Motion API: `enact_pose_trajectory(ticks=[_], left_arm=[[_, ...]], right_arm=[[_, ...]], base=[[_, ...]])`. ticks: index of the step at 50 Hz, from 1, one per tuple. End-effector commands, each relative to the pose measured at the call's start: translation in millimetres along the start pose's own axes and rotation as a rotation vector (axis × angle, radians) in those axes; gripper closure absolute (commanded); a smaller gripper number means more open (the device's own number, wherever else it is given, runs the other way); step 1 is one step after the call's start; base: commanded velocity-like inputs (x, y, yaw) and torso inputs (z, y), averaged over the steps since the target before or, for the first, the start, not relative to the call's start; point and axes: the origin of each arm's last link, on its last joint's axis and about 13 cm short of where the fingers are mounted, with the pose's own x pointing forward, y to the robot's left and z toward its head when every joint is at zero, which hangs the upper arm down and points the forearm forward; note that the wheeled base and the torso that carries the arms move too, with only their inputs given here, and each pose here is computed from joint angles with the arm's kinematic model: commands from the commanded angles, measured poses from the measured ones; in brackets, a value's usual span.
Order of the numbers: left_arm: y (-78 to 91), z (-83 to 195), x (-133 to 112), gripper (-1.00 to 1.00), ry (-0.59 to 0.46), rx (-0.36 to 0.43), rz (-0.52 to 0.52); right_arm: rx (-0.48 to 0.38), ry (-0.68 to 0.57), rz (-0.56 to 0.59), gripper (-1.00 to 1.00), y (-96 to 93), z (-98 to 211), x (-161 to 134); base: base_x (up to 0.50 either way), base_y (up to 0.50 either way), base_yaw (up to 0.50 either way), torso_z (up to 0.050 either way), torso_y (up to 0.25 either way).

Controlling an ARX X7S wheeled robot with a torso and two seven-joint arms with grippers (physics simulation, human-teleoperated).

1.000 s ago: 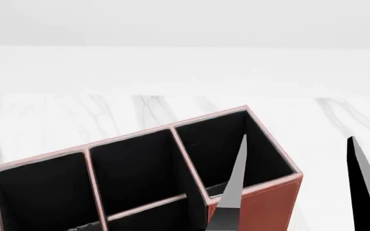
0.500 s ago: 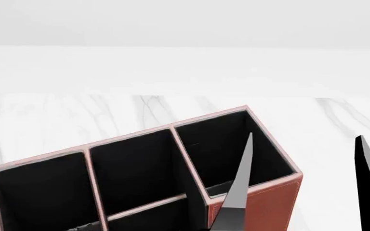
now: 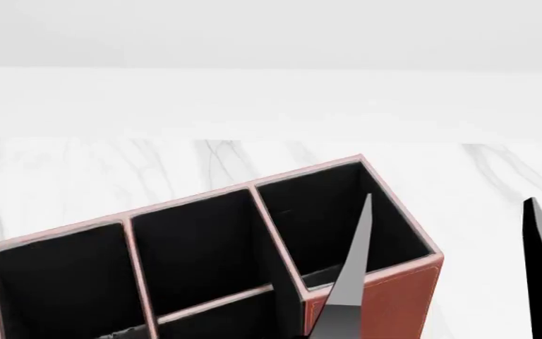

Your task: Pick up the book and place it in the front compartment of the caddy.

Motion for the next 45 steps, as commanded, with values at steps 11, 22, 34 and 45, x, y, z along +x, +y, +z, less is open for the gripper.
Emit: enact_pose_trajectory(ticks=[11, 22, 34, 45], left_arm=[[30.3, 49.8, -81.9, 1.0, -0.176, 0.09, 0.137], [41.0, 79.8, -127.2, 1.0, -0.225, 0.081, 0.217], [48.3, 101.3, -156.3, 1.0, -0.245, 0.108, 0.26], [59.0, 119.6, -179.1, 1.0, -0.243, 0.142, 0.327]], right_arm=[[0.029, -0.013, 0.018, -1.0, 1.0, -0.1, 2.2], [0.029, -0.012, 0.019, -1.0, 1.4, 0.1, 2.0], [0.029, -0.013, 0.022, -1.0, 2.1, 0.1, 2.2], [0.028, -0.017, 0.022, -1.0, 2.0, 1.8, 2.1]], base=[[0.0, 0.0, 0.0, 0.0, 0.0], [0.0, 0.0, 0.0, 0.0, 0.001], [0.0, 0.0, 0.0, 0.0, 0.0], [0.0, 0.0, 0.0, 0.0, 0.001]])
